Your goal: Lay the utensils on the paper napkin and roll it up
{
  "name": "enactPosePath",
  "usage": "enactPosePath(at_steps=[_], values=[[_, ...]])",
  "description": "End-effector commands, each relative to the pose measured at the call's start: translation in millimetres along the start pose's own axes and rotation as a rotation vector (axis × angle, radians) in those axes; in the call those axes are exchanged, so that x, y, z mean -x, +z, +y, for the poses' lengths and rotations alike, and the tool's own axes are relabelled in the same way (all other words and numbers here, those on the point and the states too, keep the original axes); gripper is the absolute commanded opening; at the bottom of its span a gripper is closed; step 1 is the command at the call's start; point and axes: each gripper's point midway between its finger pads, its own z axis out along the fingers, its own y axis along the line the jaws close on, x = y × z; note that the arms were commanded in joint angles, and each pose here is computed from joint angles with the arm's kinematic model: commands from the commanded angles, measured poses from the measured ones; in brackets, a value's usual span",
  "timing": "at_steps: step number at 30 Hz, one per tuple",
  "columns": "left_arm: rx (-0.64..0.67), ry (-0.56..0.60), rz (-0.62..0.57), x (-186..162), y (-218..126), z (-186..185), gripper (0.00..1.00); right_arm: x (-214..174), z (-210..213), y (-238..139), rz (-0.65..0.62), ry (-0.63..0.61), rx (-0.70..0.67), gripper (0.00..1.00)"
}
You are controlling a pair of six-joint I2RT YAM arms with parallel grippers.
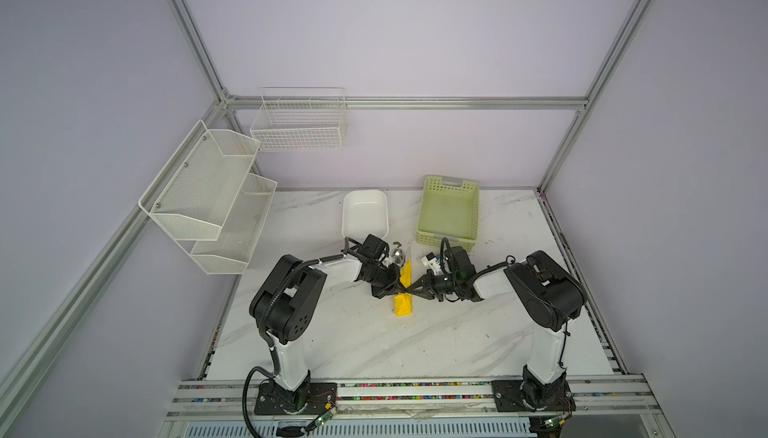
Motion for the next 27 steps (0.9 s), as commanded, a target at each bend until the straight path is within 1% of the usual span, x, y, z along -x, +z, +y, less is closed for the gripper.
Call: enactPosePath(at_steps=[1, 4, 8, 10, 14, 17, 21, 23, 27], values=[[-0.055, 0.049, -0.007, 0.0, -13.9, -32.2, 0.00, -17.4, -37.2, 7.9, 0.043, 0.084, -0.116, 0.00], [-0.062, 0.057, 0.002, -0.9, -11.8, -37.1, 0.00, -17.8, -38.5, 9.0, 0.047, 0.084, -0.118, 0.00], [-0.054, 0.040, 0.023, -2.4, -2.6, -30.4, 0.01, -18.5, -39.0, 9.9, 0.051, 0.083, -0.119, 0.00], [-0.051, 0.033, 0.027, -2.8, 0.7, -26.7, 0.07, -20.0, -39.0, 9.6, 0.054, 0.081, -0.124, 0.00], [-0.033, 0.005, 0.036, -4.1, 7.1, -15.4, 0.14, -21.0, -39.6, 4.5, 0.048, 0.068, -0.162, 0.00], [-0.019, -0.014, 0.048, -7.0, 10.8, -7.6, 0.15, -19.3, -41.3, -4.1, 0.026, 0.044, -0.227, 0.00], [0.002, -0.032, 0.056, -9.1, 14.2, 0.4, 0.18, -19.3, -36.3, -15.4, -0.003, 0.031, -0.264, 0.00], [0.008, -0.035, 0.058, -10.0, 15.1, 3.0, 0.20, -18.1, -32.6, -22.2, -0.024, 0.017, -0.286, 0.00], [0.016, -0.040, 0.058, -10.8, 15.2, 5.8, 0.29, -16.5, -23.3, -34.1, -0.065, 0.004, -0.303, 0.00]])
